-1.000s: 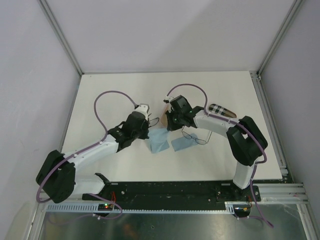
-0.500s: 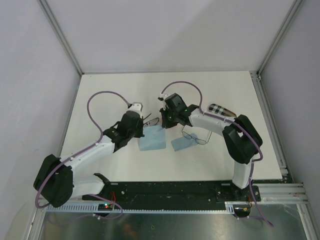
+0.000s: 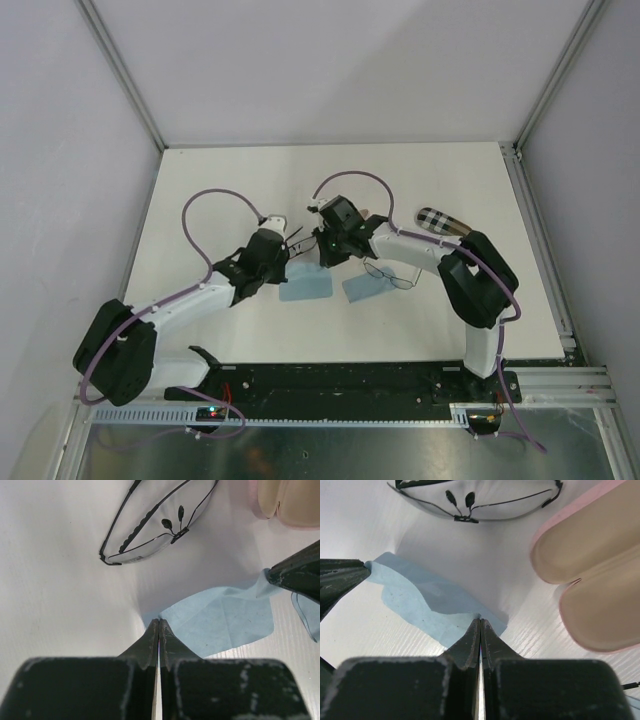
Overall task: Organize the sunglasses
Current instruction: Fold the glasses cleaning cloth at the center of the board, then pick up the folded cleaning cloth from the center of the board.
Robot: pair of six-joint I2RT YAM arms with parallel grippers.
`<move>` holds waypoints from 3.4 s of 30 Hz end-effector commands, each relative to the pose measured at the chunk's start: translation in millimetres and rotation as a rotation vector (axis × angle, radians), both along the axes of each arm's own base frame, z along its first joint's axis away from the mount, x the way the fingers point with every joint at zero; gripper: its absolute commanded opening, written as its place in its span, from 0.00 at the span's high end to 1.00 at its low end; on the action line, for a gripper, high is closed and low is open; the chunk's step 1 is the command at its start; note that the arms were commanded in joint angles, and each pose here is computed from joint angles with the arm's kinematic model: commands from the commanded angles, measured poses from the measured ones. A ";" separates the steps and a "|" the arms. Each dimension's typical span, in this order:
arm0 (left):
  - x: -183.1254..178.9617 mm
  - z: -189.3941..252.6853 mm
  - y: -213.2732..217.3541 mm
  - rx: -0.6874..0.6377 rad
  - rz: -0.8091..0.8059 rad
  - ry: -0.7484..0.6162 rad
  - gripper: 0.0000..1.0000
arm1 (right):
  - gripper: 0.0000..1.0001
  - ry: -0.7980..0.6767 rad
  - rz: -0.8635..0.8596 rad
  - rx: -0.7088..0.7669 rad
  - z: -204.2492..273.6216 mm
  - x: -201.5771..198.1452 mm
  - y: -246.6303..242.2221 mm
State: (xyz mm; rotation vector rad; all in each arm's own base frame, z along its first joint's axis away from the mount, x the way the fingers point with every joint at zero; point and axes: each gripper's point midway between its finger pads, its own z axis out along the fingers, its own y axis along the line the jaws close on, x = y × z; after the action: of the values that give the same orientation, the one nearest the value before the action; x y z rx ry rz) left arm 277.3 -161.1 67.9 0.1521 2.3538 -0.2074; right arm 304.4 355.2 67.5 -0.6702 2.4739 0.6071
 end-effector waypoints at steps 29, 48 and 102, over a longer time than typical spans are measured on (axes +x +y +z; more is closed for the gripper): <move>-28.1 -25.9 -8.3 -0.061 -0.057 0.089 1.00 | 1.00 0.041 0.041 -0.068 -12.5 -43.2 -2.2; -48.1 -24.1 -11.5 -0.151 -0.042 0.133 0.76 | 0.76 0.052 0.056 0.003 4.8 -58.0 -1.6; 4.7 -33.8 9.6 -0.046 0.037 0.140 0.65 | 0.89 0.016 0.058 -0.091 -52.2 -20.9 -7.2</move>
State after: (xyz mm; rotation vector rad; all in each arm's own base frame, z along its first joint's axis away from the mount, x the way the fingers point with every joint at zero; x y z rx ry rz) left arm 264.7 -145.3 19.5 0.0653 2.5414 -0.2279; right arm 286.3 344.0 22.9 -0.7317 2.5121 0.5388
